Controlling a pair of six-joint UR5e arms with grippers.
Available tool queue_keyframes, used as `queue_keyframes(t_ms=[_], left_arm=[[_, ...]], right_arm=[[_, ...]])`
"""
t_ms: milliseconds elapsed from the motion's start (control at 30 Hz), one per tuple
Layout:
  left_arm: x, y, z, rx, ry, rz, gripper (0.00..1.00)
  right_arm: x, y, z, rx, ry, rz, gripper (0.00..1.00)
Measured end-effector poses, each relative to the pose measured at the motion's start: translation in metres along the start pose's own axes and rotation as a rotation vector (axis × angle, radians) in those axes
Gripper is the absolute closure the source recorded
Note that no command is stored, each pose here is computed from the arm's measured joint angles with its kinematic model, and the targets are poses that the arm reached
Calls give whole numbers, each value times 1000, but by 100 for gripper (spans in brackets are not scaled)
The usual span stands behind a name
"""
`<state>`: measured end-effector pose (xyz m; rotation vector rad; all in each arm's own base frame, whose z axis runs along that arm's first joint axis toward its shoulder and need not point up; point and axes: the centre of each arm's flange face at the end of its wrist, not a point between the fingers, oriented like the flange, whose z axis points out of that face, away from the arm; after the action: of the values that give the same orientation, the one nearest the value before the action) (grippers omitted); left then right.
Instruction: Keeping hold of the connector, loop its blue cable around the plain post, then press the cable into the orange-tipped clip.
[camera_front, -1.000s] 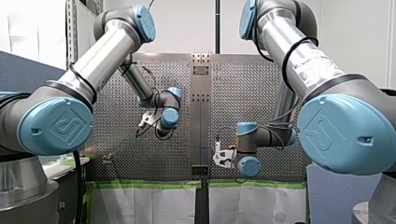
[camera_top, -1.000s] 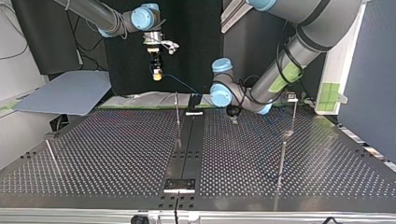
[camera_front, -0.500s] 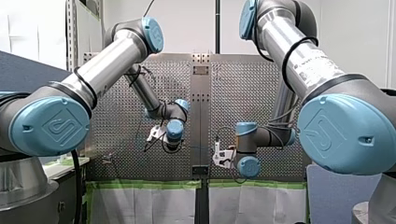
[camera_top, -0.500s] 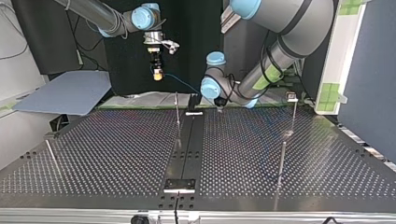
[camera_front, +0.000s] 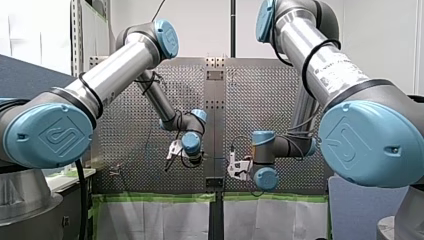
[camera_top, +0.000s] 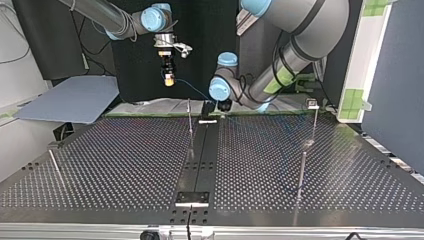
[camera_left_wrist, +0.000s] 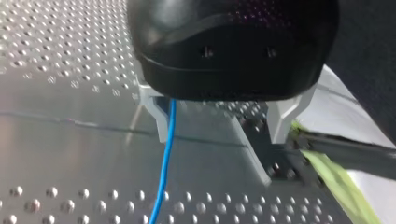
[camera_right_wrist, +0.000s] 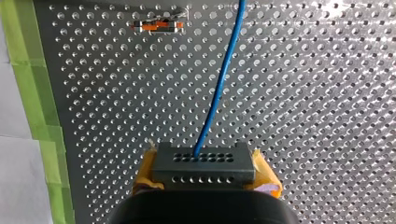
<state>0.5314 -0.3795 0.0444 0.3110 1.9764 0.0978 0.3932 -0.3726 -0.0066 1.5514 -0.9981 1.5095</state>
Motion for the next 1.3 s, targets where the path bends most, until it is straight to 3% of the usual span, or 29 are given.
queue_keyframes(t_ms=[167,433,933,1100,1300], left_arm=[[4,-9,-1,52,-19,-49,2],[29,-31,-4,140,6,-100,2],[34,-72,-19,330,-34,-237,2],[42,-75,-23,368,-33,-272,2],[40,-78,-22,394,-64,-331,2]], right_arm=[[0,0,0,0,1,0,100],[0,0,0,0,-2,0,100],[0,0,0,0,-2,-3,100],[0,0,0,0,-2,-4,100],[0,0,0,0,-2,-5,100]])
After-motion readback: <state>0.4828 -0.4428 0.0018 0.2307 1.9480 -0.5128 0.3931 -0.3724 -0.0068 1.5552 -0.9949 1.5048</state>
